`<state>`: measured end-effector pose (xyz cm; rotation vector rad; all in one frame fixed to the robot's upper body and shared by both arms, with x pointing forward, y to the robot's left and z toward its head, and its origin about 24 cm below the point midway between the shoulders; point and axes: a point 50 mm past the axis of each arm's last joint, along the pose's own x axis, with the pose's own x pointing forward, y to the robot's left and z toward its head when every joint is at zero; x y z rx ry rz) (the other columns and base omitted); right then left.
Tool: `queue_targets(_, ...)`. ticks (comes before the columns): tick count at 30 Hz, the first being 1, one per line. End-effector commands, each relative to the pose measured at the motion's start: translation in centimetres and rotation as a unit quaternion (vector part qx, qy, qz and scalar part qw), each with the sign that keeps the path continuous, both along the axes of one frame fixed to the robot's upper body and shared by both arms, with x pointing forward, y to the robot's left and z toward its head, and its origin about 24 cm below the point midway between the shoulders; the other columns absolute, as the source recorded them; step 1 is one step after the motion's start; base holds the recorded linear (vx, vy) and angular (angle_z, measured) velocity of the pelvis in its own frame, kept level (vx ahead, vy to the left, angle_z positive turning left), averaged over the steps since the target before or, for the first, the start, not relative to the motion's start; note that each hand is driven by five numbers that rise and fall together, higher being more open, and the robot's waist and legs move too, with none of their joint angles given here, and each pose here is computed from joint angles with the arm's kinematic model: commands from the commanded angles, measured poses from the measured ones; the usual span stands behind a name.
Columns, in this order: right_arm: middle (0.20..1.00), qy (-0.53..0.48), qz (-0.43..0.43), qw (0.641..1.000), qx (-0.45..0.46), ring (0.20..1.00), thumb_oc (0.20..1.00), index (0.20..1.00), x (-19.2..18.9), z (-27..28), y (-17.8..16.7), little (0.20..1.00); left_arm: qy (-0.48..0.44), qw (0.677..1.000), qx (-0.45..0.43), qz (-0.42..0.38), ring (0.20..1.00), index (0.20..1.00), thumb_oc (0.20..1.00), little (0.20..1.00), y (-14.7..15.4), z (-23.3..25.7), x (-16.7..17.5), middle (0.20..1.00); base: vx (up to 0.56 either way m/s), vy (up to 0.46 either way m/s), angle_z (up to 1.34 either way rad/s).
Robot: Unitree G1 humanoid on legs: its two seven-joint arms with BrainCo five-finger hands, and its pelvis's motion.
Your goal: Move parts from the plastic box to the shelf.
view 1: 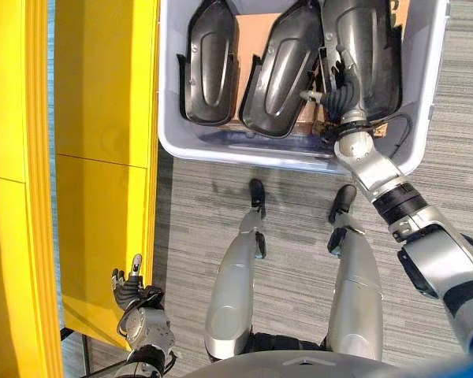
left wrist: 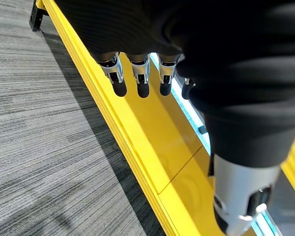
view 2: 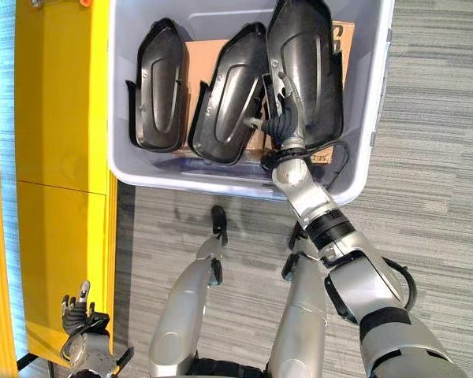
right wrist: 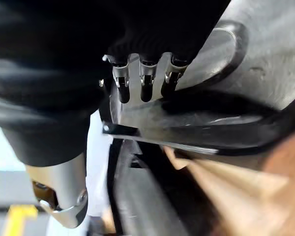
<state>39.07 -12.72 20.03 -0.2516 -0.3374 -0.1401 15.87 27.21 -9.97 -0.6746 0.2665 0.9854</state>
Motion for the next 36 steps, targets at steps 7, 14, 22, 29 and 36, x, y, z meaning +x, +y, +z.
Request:
queue_targets(7, 1.0, 0.084, 0.099, 0.98, 0.149, 1.0, 1.0, 1.0, 0.0, -4.1, 1.3, 1.0, 0.019, 0.999, 0.03, 0.001, 1.0, 1.0, 1.0, 1.0, 3.3, 1.2, -0.2, 1.0, 0.0, 0.004, 0.0)
queue_targets(14, 1.0, -0.145, -0.049, 0.988, 0.02, 1.0, 1.0, 1.0, -1.6, 1.1, 0.3, 1.0, -0.001, 1.0, 0.023, -0.021, 1.0, 1.0, 1.0, 1.0, 2.2, 1.6, 1.5, 1.0, 0.0, 0.001, 0.01)
queue_targets(22, 1.0, -0.367, -0.181, 0.897, -0.168, 1.0, 1.0, 1.0, -4.8, 6.5, 0.8, 1.0, -0.023, 0.999, 0.013, -0.032, 1.0, 1.0, 1.0, 1.0, 0.9, 2.1, 3.0, 1.0, 0.0, 0.001, 0.0)
queue_targets(29, 1.0, -0.498, -0.165, 0.818, -0.234, 1.0, 1.0, 1.0, -8.2, 9.3, 2.2, 1.0, -0.031, 0.999, -0.005, -0.035, 1.0, 1.0, 1.0, 1.0, 0.1, 1.6, 2.8, 1.0, 0.02, 0.034, -0.03)
queue_targets(36, 1.0, -0.422, -0.22, 0.856, -0.204, 1.0, 1.0, 1.0, -7.4, 7.9, 0.6, 1.0, -0.031, 0.999, -0.01, -0.032, 1.0, 1.0, 1.0, 1.0, 0.0, 1.2, 2.4, 1.0, 0.01, 0.032, -0.02)
